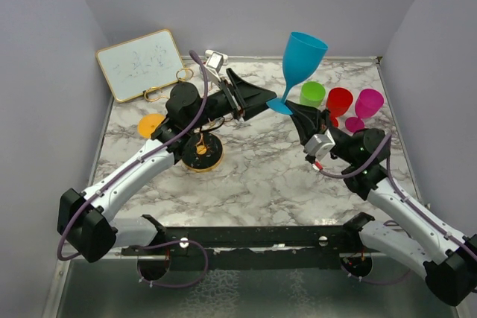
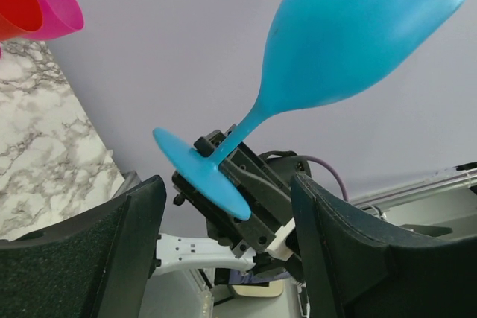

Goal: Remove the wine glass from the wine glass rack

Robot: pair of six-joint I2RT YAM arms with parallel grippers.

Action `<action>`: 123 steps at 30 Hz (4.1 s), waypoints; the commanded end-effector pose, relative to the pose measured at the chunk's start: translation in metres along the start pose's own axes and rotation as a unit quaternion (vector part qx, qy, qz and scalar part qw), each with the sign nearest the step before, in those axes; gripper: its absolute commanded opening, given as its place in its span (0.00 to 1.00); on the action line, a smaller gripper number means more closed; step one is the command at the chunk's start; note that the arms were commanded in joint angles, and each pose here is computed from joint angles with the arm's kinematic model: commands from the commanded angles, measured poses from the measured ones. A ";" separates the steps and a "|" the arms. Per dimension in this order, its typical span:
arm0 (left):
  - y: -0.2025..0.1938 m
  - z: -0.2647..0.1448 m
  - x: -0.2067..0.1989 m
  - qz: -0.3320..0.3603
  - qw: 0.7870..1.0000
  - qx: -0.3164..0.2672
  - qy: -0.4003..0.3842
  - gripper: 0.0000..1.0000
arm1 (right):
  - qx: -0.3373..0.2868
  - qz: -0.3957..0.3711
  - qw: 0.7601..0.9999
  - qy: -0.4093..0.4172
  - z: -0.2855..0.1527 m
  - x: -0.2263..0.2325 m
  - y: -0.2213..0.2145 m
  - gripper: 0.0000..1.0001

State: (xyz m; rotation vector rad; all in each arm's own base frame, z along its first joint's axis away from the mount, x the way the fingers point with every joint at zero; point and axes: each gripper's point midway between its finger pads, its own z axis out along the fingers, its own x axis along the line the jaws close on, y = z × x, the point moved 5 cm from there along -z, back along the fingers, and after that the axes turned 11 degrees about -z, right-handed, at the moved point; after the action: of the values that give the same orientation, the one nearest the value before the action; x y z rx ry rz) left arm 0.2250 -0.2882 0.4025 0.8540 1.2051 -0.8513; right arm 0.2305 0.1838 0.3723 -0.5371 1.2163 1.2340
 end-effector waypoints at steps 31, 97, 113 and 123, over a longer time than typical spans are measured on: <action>0.072 -0.072 -0.113 0.336 0.908 -0.239 0.077 0.00 | 0.110 0.337 0.934 -0.047 -0.033 0.012 0.032 0.29; 0.072 -0.062 -0.055 0.399 0.893 -0.161 0.133 0.97 | 0.208 0.598 0.769 -0.082 0.011 -0.090 0.029 0.01; 0.069 -0.118 -0.061 0.457 0.837 -0.258 0.158 0.94 | 0.559 0.475 0.666 -0.135 -0.055 -0.036 -0.054 0.01; 0.066 -0.146 -0.060 0.467 0.814 -0.291 0.187 0.89 | 0.686 0.425 0.590 -0.031 -0.064 0.031 -0.103 0.01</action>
State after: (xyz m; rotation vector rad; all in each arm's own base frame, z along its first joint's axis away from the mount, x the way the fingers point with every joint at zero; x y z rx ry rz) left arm 0.2159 -0.1352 0.4504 0.9730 1.0550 0.4255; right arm 0.2951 0.1194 0.3137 1.3808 1.9317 0.7772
